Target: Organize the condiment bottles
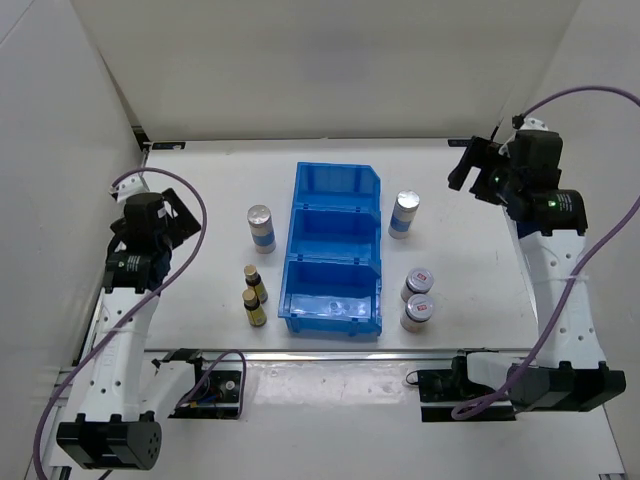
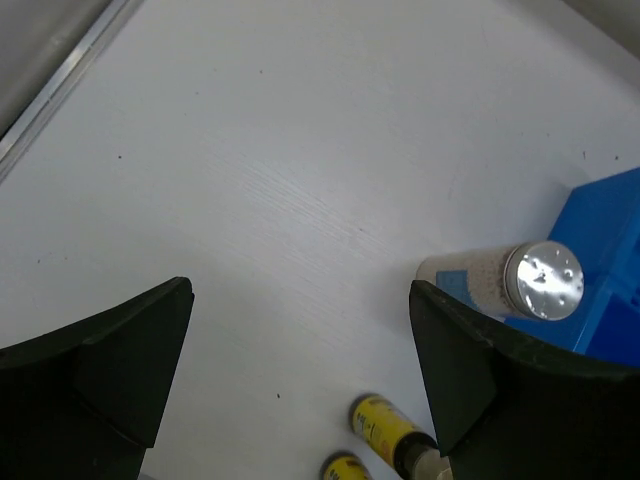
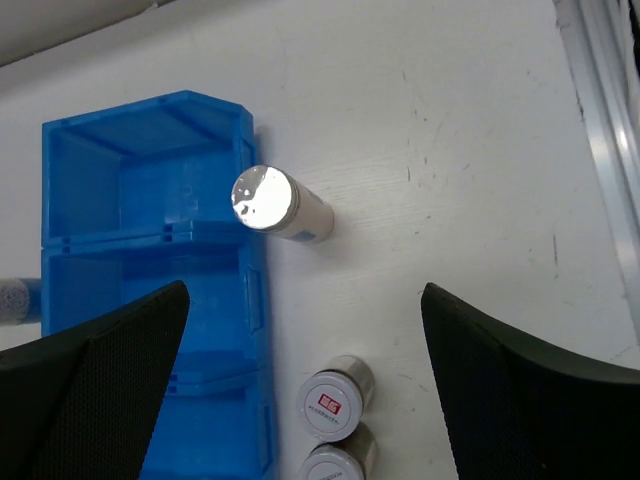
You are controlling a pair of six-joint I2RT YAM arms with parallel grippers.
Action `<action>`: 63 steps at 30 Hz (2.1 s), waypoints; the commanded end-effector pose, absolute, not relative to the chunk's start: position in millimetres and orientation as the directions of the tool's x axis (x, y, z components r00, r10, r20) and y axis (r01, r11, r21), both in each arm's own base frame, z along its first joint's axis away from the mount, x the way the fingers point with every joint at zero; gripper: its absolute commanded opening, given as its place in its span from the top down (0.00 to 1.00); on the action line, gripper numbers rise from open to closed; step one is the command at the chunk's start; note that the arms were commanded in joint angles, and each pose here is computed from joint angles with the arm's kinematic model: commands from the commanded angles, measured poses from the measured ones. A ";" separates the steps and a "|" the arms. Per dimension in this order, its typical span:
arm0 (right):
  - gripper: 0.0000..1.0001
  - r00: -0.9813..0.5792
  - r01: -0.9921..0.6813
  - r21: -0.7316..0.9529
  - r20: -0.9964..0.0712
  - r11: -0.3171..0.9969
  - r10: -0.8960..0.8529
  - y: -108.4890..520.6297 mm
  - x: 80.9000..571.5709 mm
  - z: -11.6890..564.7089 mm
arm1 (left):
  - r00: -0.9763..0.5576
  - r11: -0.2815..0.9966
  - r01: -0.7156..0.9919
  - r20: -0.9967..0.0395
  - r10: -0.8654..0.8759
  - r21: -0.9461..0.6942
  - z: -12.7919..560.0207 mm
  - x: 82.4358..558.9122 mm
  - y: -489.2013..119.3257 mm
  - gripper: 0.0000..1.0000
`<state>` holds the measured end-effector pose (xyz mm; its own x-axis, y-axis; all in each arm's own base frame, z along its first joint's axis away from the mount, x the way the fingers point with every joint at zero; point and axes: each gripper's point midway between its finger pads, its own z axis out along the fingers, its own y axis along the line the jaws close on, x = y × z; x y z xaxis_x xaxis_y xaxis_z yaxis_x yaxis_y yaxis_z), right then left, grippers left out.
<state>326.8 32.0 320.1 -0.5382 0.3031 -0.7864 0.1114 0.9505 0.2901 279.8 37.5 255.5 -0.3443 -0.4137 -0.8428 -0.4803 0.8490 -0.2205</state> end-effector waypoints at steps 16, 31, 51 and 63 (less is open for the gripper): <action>0.00 -0.646 -0.063 0.149 -0.760 0.987 0.073 77.4 359.0 304.3 | -0.484 0.815 -0.507 -0.691 -0.537 -0.279 191.9 270.0 9.5 0.00; 0.00 -0.931 -0.061 0.042 -0.362 0.997 -0.042 128.2 396.7 152.5 | -0.465 0.814 -0.526 -0.719 -0.517 -0.246 196.9 270.5 18.9 0.00; 0.80 -0.772 0.008 0.002 -0.635 1.000 0.007 124.8 415.9 266.0 | -0.476 0.823 -0.535 -0.737 -0.480 -0.190 189.7 266.4 27.5 0.00; 0.85 -0.778 -0.206 0.122 -0.622 0.971 -0.087 224.4 441.4 252.8 | -0.490 0.850 -0.484 -0.740 -0.461 -0.209 193.5 269.5 20.0 0.00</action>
<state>433.4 206.7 269.4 -0.7572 -0.0880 -0.6472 -0.1899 0.9777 0.0892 269.3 23.7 188.9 -0.4906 -0.4795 -0.7276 -0.5171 0.8323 -0.1998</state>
